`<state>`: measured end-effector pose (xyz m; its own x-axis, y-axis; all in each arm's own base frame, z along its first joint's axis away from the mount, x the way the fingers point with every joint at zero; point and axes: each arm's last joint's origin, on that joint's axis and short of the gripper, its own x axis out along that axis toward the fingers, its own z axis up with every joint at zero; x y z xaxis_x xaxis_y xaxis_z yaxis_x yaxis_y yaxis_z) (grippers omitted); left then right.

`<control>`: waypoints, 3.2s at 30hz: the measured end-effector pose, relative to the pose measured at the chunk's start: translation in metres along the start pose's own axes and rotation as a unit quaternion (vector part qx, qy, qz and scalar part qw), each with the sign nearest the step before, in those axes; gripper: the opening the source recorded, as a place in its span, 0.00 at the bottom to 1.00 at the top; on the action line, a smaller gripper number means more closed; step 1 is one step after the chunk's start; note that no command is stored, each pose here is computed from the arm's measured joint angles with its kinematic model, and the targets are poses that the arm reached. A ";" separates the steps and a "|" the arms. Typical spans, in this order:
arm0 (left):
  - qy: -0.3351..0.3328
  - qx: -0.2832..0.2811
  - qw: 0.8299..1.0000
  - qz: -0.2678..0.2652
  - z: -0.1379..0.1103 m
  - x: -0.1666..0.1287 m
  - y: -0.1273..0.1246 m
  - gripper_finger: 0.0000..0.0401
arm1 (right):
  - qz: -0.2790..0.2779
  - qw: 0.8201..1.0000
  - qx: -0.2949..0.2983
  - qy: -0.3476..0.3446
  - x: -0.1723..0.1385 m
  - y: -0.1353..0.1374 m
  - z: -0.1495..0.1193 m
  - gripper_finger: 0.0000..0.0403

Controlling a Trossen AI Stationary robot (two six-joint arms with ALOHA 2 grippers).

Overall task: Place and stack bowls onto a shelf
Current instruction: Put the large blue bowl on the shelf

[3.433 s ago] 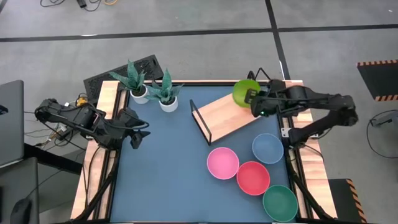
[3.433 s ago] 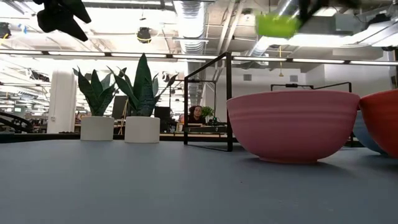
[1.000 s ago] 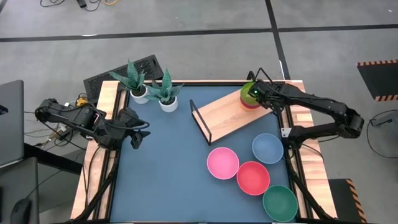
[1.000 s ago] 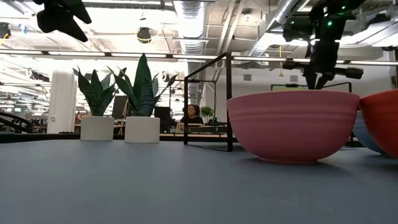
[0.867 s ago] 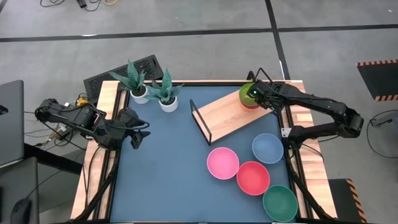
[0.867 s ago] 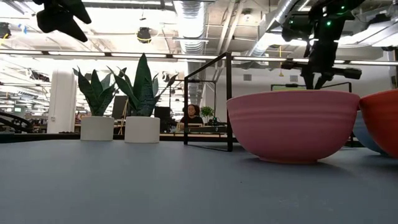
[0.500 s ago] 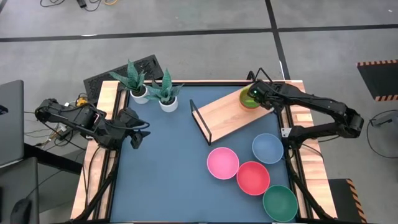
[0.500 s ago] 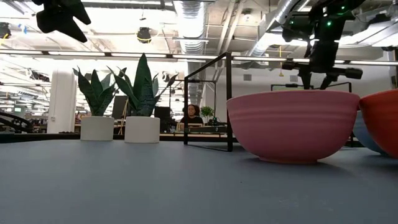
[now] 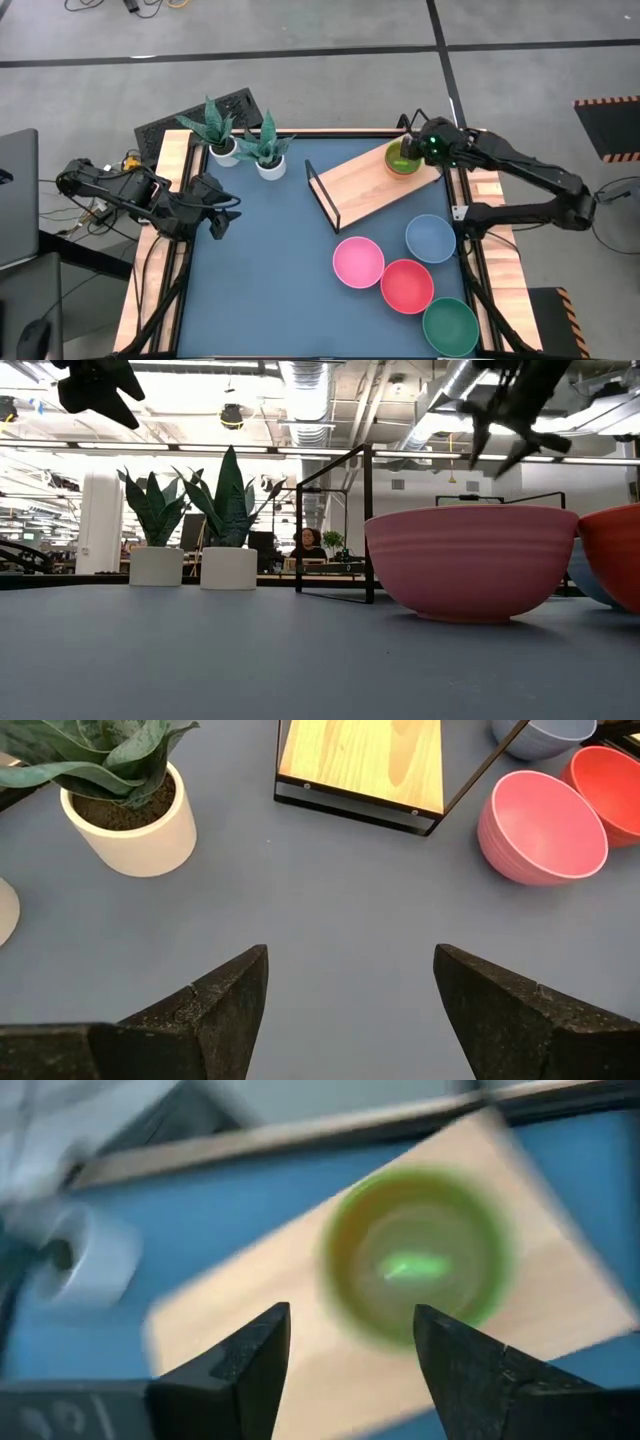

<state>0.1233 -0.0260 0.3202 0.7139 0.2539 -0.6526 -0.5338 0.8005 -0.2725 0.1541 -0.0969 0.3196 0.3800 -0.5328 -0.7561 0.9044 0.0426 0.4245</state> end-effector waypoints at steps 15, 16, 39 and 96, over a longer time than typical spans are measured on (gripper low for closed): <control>-0.001 -0.001 1.000 0.000 0.000 0.000 0.000 0.67 | -0.131 0.914 -0.308 0.232 -0.031 -0.014 -0.081 0.59; -0.001 -0.003 1.000 0.000 0.000 0.000 0.000 0.67 | -0.139 0.909 -0.316 0.234 -0.031 -0.013 -0.085 0.59; -0.003 -0.009 1.000 0.001 0.000 0.000 0.000 0.67 | -0.160 0.657 -0.660 0.326 0.026 0.021 -0.149 0.59; -0.016 -0.011 1.000 0.013 0.001 0.000 0.001 0.67 | -0.055 0.842 -0.436 0.313 0.008 0.024 -0.077 0.07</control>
<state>0.1235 -0.0249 0.3207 0.7137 0.2910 -0.6371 -0.5613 0.7818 -0.2717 0.1943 -0.0350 0.2853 0.0657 -0.0347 -0.9972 0.6363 0.7713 0.0151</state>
